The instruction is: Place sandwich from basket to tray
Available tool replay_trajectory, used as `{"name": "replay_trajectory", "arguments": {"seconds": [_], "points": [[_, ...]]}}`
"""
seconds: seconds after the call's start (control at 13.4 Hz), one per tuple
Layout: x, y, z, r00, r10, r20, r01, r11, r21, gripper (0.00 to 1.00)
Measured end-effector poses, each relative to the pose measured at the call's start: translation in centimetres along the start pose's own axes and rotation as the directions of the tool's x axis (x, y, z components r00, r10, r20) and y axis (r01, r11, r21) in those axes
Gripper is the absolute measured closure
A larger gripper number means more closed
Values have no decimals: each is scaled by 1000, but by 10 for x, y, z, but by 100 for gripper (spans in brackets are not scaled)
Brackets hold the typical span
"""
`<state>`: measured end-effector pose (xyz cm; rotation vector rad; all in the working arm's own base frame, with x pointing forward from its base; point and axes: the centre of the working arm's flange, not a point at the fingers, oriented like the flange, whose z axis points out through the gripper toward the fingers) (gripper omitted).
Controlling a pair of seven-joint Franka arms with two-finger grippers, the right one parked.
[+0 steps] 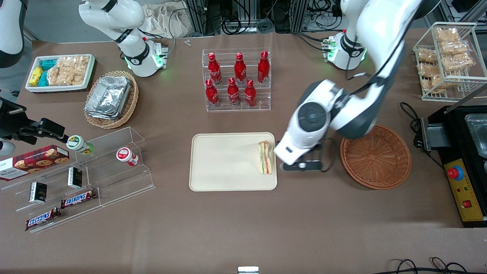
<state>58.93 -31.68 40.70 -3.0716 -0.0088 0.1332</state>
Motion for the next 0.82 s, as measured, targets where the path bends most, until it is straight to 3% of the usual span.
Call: {"name": "replay_trajectory", "arguments": {"seconds": [0.45,0.82], "points": [[7,-184,-90,995,92,39,-94,994,55,0],[-14,-266,-139,999,6,35,-9,997,82,0]]}}
